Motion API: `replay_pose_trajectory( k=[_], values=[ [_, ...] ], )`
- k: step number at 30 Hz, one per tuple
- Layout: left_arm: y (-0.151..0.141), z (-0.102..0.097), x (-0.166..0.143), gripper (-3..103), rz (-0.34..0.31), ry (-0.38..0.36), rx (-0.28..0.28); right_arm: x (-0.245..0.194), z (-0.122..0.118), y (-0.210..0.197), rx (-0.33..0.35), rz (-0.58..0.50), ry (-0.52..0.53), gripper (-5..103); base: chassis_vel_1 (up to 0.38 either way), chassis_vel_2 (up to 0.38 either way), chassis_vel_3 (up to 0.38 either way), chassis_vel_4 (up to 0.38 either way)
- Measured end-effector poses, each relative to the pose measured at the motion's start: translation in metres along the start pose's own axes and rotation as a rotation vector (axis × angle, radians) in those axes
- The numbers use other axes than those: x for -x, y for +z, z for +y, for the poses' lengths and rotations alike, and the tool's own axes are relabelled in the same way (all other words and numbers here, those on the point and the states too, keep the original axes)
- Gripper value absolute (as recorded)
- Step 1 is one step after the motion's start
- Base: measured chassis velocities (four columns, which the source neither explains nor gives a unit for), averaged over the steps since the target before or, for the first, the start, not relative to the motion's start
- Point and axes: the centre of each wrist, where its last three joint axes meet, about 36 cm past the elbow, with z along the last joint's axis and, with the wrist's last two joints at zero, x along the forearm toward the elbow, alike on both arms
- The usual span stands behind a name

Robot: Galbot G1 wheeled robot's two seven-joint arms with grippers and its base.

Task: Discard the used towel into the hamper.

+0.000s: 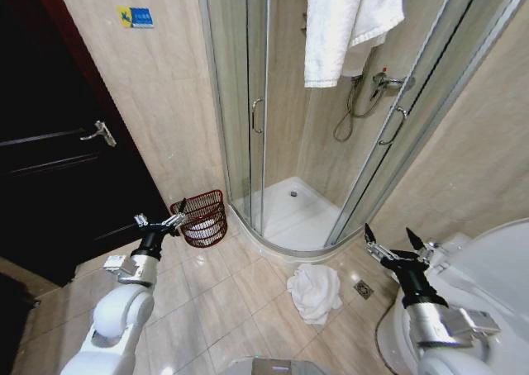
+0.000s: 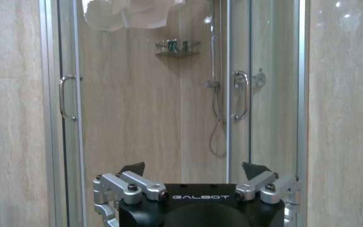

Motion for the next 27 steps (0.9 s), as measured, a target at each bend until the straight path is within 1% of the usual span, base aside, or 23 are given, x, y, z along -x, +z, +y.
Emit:
replay_pose_trajectory(
  k=[5, 7, 9, 10, 11, 12, 13, 15, 16, 17, 19, 20, 22, 23, 24, 26, 27],
  values=[
    [0.002, 0.002, 0.002, 100, -0.011, -0.007, -0.007, 0.005, -0.002, -0.004, 0.0, 0.009, -0.001, 100, 0.0, 0.0, 0.0, 0.0],
    [0.004, 0.002, 0.003, 100, -0.026, -0.018, -0.033, 0.013, -0.005, -0.01, 0.007, 0.004, -0.005, 100, 0.0, 0.0, 0.0, 0.0],
    [0.004, 0.002, 0.002, 100, -0.025, -0.018, -0.038, 0.016, -0.006, -0.013, 0.01, 0.001, -0.007, 100, 0.0, 0.0, 0.0, 0.0],
    [0.004, 0.002, -0.001, 100, -0.021, -0.016, -0.05, 0.029, -0.009, -0.025, 0.018, -0.016, -0.02, 100, 0.0, 0.0, 0.0, 0.0],
    [0.005, 0.002, -0.001, 100, -0.021, -0.014, -0.051, 0.033, -0.01, -0.029, 0.019, -0.023, -0.023, 100, 0.0, 0.0, 0.0, 0.0],
    [0.006, 0.002, -0.002, 100, -0.029, -0.009, -0.053, 0.046, -0.012, -0.042, 0.025, -0.054, -0.034, 100, 0.0, 0.0, 0.0, 0.0],
    [0.006, 0.002, -0.002, 100, -0.029, -0.009, -0.053, 0.046, -0.012, -0.042, 0.025, -0.054, -0.034, 100, 0.0, 0.0, 0.0, 0.0],
    [0.012, 0.003, -0.001, 100, -0.049, -0.009, -0.058, 0.064, -0.013, -0.065, 0.027, -0.117, -0.072, 100, 0.0, 0.0, 0.0, 0.0],
    [0.012, 0.003, -0.001, 100, -0.049, -0.009, -0.058, 0.064, -0.013, -0.065, 0.027, -0.117, -0.072, 100, 0.0, 0.0, 0.0, 0.0],
    [0.015, 0.004, 0.005, 100, -0.06, -0.011, -0.055, 0.076, -0.015, -0.085, 0.017, -0.167, -0.108, 100, 0.0, 0.0, 0.0, 0.0],
    [0.017, 0.005, 0.01, 100, -0.065, -0.013, -0.052, 0.094, -0.021, -0.108, 0.001, -0.211, -0.141, 100, 0.0, 0.0, 0.0, 0.0],
    [0.017, 0.005, 0.01, 100, -0.065, -0.013, -0.052, 0.094, -0.021, -0.108, 0.001, -0.211, -0.141, 100, 0.0, 0.0, 0.0, 0.0],
    [0.016, 0.003, 0.014, 100, -0.051, -0.009, -0.047, 0.125, -0.032, -0.147, -0.006, -0.274, -0.161, 100, 0.0, 0.0, 0.0, 0.0],
    [0.016, 0.003, 0.014, 100, -0.051, -0.009, -0.047, 0.125, -0.032, -0.147, -0.006, -0.274, -0.161, 100, 0.0, 0.0, 0.0, 0.0],
    [0.015, 0.002, 0.015, 100, -0.047, -0.003, -0.045, 0.131, -0.035, -0.156, -0.011, -0.286, -0.165, 100, 0.0, 0.0, 0.0, 0.0],
    [0.02, -0.007, 0.02, 100, -0.028, 0.023, -0.043, 0.155, -0.05, -0.193, -0.027, -0.326, -0.164, 100, 0.0, 0.0, 0.0, 0.0],
    [0.02, -0.007, 0.02, 100, -0.028, 0.023, -0.043, 0.155, -0.05, -0.193, -0.027, -0.326, -0.164, 100, 0.0, 0.0, 0.0, 0.0]
  ],
)
